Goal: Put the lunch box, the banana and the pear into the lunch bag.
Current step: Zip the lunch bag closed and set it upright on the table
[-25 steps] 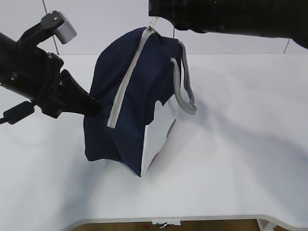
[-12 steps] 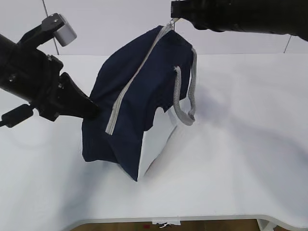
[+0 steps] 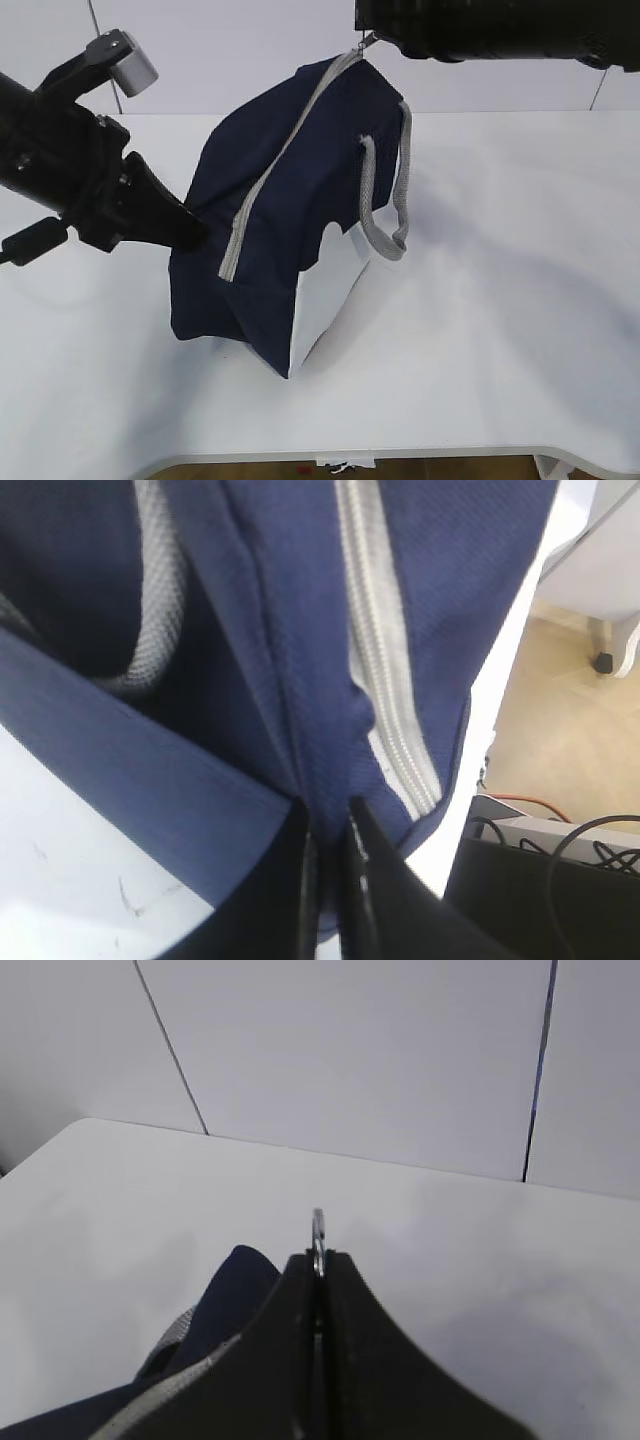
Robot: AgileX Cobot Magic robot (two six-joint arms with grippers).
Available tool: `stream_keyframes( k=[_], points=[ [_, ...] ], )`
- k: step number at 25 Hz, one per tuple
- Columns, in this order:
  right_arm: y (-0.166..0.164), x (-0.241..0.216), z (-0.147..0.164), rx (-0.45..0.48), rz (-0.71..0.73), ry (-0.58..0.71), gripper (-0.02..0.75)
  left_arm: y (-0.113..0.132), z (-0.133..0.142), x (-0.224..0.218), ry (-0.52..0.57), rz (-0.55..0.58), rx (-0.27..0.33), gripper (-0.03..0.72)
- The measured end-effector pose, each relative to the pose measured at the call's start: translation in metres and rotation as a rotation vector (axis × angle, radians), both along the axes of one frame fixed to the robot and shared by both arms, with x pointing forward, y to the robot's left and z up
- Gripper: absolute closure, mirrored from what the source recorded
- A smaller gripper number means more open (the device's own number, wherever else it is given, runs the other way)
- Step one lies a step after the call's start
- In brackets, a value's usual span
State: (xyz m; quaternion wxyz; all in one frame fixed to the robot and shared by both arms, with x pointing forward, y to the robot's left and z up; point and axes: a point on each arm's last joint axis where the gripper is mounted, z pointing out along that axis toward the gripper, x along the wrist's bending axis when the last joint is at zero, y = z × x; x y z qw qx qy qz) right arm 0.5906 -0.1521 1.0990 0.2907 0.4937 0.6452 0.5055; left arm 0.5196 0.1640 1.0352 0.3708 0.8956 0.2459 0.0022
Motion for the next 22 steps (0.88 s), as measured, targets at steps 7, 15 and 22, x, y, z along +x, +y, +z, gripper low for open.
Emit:
stream_keyframes(
  k=[7,15,22],
  points=[
    [0.009,-0.010,-0.012,-0.021,0.026,0.154,0.748,-0.002,0.001,0.000,0.012,0.008,-0.026,0.690],
    [0.012,-0.011,-0.011,-0.018,0.034,0.151,0.748,-0.002,0.002,-0.003,0.027,-0.008,-0.029,0.690],
    [0.013,-0.003,-0.007,-0.006,0.028,0.103,0.748,0.003,0.014,-0.011,-0.025,-0.042,0.015,0.690]
  ],
)
